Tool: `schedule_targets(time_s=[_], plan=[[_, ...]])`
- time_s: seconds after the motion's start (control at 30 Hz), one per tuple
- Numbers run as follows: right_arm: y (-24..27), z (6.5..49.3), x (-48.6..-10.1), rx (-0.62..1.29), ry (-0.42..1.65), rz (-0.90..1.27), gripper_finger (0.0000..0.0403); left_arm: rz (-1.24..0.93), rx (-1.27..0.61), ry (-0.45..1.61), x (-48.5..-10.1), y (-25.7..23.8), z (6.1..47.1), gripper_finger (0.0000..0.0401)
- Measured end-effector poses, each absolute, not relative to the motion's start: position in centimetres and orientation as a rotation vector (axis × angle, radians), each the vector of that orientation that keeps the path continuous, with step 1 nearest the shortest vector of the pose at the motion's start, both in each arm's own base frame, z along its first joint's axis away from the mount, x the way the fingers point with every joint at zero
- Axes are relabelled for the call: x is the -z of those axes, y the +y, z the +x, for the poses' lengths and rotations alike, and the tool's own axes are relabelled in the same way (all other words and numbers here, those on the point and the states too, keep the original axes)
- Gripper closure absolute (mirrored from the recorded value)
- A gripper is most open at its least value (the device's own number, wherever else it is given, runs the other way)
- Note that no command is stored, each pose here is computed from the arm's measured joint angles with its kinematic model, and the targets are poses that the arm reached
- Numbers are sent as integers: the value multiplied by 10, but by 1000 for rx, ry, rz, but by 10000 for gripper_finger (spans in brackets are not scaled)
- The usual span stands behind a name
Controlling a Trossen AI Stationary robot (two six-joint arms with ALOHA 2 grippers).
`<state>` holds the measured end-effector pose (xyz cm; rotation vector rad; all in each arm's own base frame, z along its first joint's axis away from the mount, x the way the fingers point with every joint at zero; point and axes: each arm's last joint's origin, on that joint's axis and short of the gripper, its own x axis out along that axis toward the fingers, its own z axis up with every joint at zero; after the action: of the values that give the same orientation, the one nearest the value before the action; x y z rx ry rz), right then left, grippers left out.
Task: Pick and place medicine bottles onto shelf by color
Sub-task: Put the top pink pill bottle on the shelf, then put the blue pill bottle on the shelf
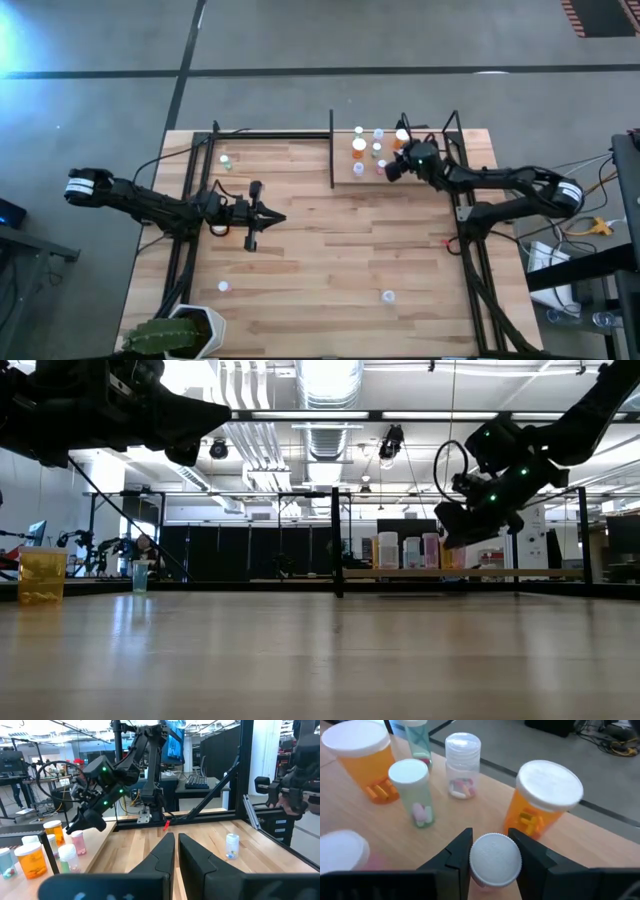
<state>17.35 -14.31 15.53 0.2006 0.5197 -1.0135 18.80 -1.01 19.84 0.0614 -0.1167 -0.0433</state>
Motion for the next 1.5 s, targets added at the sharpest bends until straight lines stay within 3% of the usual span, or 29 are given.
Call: schedule_targets(time_s=[0.2,0.67,0.87,1.03,1.2,1.4,1.5], plan=[[-150,182,-156,1028,520,225,293,61,44,-114,-198,-10,188,395],[-156,188,-173,1071,575,185,171,55,44,-111,-198,-10,188,395],[-151,187,-204,1041,627,136,149,55,78,-21,-205,-12,198,395],[-140,180,-235,1026,626,124,185,58,102,242,-228,-15,214,395],[-110,178,-251,926,574,95,271,18,108,546,-263,-21,215,395],[-63,181,-247,759,531,24,381,-68,-47,872,-288,-23,204,395],[-42,184,-244,728,502,-21,389,-75,-133,1035,-288,-21,201,395]])
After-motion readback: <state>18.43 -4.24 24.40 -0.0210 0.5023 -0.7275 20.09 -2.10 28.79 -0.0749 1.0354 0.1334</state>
